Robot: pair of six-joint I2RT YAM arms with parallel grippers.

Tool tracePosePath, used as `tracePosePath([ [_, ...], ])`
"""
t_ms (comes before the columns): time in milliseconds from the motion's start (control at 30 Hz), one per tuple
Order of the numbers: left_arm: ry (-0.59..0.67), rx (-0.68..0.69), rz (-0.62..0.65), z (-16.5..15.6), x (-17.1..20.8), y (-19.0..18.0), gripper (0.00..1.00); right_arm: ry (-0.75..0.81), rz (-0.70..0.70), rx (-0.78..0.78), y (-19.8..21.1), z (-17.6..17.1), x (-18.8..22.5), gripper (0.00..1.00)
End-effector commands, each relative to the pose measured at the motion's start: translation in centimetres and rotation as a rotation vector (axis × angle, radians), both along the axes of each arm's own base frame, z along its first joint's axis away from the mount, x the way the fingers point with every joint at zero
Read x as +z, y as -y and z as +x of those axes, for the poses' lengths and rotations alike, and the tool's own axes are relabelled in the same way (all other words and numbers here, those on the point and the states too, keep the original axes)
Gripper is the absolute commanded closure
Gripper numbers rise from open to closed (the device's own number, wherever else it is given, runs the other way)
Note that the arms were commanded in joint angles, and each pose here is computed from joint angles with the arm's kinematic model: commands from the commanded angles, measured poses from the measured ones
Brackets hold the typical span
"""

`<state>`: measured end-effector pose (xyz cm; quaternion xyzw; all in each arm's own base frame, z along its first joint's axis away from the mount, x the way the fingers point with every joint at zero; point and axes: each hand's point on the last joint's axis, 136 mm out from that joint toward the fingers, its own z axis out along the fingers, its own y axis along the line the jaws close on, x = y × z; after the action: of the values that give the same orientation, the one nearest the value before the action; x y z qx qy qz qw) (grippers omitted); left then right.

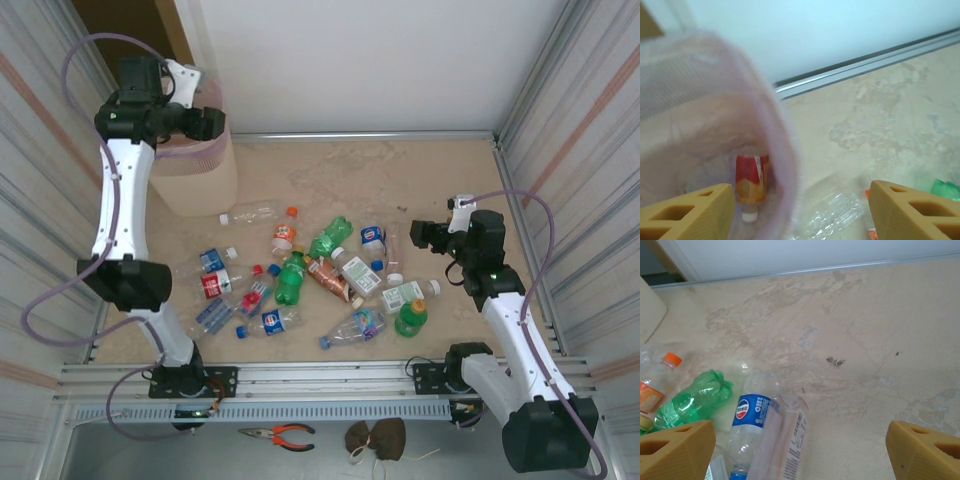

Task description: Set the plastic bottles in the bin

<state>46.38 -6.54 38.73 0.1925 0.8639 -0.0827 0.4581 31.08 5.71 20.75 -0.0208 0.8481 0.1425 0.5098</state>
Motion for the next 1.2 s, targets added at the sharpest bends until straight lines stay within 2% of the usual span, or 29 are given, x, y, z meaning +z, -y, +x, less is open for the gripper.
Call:
tracePosePath([
  [0, 0.094, -0.153, 0.118, -1.6, 1.1, 2.4, 0.31, 0.028, -0.020, 0.000, 0.0, -0.1, 0.7, 0.13],
  [200, 0.134, -0.386, 0.394, -3.9, -2.4, 7.9, 0.31, 0.026, -0.020, 0.002, 0.0, -0.2, 0.6, 0.13],
  [367, 0.064, -0.483, 0.513, -4.3, -7.3, 10.6, 0.30, 0.025, -0.019, 0.005, -0.1, -0.1, 0.6, 0.13],
  [533, -0.063, -0.524, 0.655, -4.1, -13.5, 11.0, 0.32, 0.021, -0.020, 0.006, -0.2, -0.2, 0.4, 0.13],
  [867, -0.292, -0.604, 0.804, -3.7, -23.8, 10.6, 0.28, 0.013, -0.023, 0.008, -0.2, -0.1, 0.2, 0.13],
  [1033, -0.379, -0.608, 0.888, -2.9, -27.6, 9.6, 0.26, 0.009, -0.027, 0.008, -0.2, -0.1, 0.1, 0.13],
  [1167, -0.430, -0.605, 0.881, -2.5, -29.5, 9.2, 0.24, 0.006, -0.031, 0.005, -0.2, -0.1, 0.0, 0.13],
])
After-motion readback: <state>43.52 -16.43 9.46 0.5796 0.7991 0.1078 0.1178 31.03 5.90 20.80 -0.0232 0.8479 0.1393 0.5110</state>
